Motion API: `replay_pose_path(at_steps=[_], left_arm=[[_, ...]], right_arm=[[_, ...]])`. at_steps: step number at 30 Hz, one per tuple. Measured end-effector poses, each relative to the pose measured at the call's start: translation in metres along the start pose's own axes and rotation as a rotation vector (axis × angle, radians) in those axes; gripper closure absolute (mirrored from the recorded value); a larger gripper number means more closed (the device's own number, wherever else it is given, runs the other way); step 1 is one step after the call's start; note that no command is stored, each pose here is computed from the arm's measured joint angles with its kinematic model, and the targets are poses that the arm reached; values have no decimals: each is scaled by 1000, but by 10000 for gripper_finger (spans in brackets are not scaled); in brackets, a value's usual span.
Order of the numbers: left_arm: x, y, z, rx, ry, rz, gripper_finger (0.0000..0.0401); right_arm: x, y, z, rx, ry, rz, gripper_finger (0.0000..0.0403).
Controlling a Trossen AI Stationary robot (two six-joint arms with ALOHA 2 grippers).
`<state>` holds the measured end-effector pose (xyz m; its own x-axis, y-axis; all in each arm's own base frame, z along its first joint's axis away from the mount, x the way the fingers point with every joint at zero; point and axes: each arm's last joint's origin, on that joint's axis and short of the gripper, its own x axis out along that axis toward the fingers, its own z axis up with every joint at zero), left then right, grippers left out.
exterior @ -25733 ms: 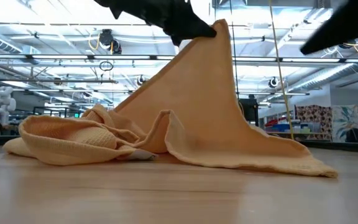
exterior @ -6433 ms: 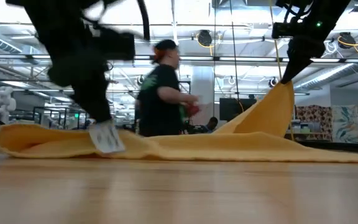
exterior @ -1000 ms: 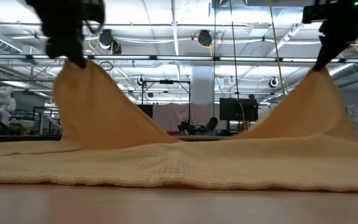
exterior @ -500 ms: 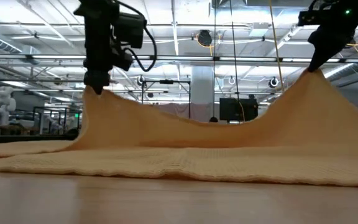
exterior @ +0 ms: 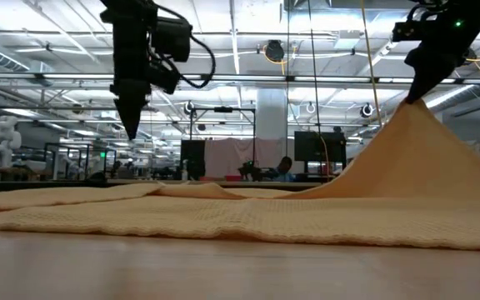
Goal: Roll towel
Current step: Roll the yellow towel
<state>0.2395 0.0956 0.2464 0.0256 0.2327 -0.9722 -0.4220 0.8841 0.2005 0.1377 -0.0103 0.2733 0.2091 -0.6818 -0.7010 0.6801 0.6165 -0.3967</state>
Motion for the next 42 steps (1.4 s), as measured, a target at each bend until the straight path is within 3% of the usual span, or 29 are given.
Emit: replay_pose_path(at_steps=[2,6,9,12,17,21,26,33,36,41,42], left_arm=[[-4,-26,-11,18,8,-117,161],[-4,-85,-46,99,31,-170,160],[-4,-119,-70,0,46,-178,160],[-3,-153,-87,-112,-11,-252,159],[-10,-201,-114,-115,-134,-356,159],[-2,-221,-136,-124,-153,-296,159],[13,-241,-155,-56,-140,-232,159],[28,-249,-164,-64,-74,-164,162],[31,-250,-165,-52,-37,-165,204],[26,-248,-164,-81,-81,-175,370],[21,-249,-163,-103,-95,-189,384]], right_arm=[[0,0,0,-4,5,6,403],[0,0,0,-21,5,7,403],[0,0,0,-32,7,7,403],[0,0,0,-33,7,8,403],[0,0,0,-55,6,9,403],[0,0,0,-61,6,10,403],[0,0,-1,-86,12,9,403],[0,-1,-1,-86,13,9,403],[0,-1,-1,-86,13,9,403],[0,-1,-1,-87,14,11,403],[0,-1,-2,-90,21,13,403]])
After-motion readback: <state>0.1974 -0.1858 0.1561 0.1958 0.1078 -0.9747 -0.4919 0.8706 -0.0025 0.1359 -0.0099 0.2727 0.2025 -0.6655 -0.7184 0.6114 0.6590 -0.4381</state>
